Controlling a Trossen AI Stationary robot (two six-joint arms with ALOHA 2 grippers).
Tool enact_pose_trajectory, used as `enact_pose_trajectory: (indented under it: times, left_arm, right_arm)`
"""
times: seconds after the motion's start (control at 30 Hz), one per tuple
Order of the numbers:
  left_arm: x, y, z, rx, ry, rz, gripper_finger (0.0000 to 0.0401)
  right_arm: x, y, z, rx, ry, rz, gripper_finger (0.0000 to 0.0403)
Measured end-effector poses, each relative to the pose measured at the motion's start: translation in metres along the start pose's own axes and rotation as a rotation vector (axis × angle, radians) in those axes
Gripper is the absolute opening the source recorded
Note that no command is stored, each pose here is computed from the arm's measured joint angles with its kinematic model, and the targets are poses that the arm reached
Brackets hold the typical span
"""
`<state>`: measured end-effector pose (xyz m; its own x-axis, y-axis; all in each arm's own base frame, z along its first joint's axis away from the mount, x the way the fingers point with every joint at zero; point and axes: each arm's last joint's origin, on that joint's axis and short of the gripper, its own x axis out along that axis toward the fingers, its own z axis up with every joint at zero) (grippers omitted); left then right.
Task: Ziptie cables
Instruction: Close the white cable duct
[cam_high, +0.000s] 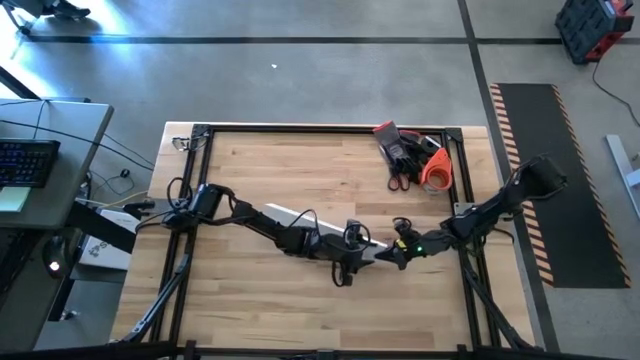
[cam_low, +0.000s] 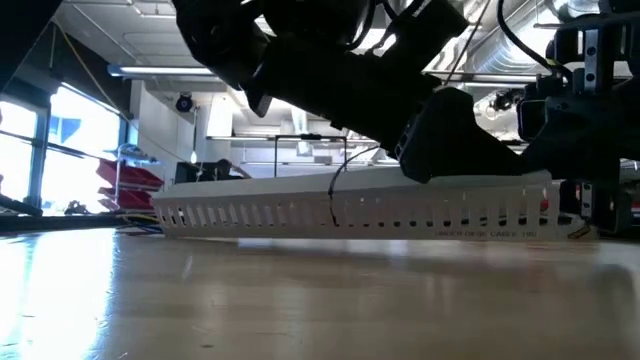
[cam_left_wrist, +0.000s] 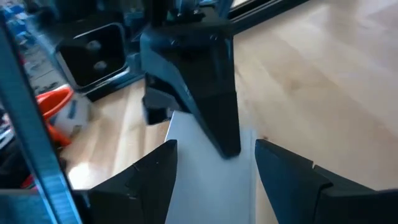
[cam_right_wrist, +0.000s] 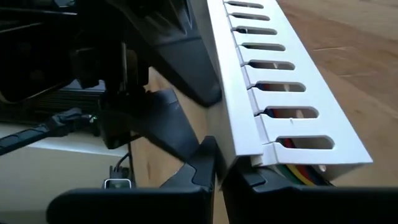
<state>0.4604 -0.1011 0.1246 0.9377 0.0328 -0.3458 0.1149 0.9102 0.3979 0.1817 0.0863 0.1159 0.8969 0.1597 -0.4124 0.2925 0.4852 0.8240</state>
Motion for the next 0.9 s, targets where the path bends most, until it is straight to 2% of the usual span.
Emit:
enact_pose_trajectory:
  times: [0.13,0.23,0.4,0.53,0.6,0.7,0.8,0.9]
  left_arm:
    - [0.000,-0.002,0.000,0.002,-0.004,-0.030,0.0202]
    - [-0.005,-0.007,0.007,-0.017,-0.012,-0.047,0.0202]
    - [-0.028,-0.017,0.031,-0.168,0.041,-0.149,0.0202]
    - [-0.053,-0.031,0.048,-0.208,0.126,-0.202,0.0202]
    - [-0.064,-0.038,0.055,-0.218,0.149,-0.179,0.0202]
    - [-0.075,-0.047,0.062,-0.212,0.170,-0.107,0.0202]
    - [-0.084,-0.057,0.064,-0.218,0.204,-0.039,0.0202]
    - [-0.090,-0.063,0.060,-0.234,0.263,0.011,0.0202]
  right_arm:
    - [0.009,0.005,-0.003,-0.066,0.008,-0.011,0.0006]
    - [0.012,0.011,-0.006,-0.116,0.018,0.011,0.0034]
    - [0.011,0.018,-0.010,-0.151,0.024,0.065,0.0124]
    - [0.010,0.019,-0.015,-0.181,0.095,0.091,0.0198]
    - [0.011,0.021,-0.018,-0.216,0.183,0.117,0.0223]
    - [0.014,0.032,-0.024,-0.288,0.251,0.131,0.0237]
    - [0.017,0.040,-0.030,-0.340,0.357,0.065,0.0238]
    - [0.019,0.049,-0.036,-0.341,0.533,-0.026,0.0234]
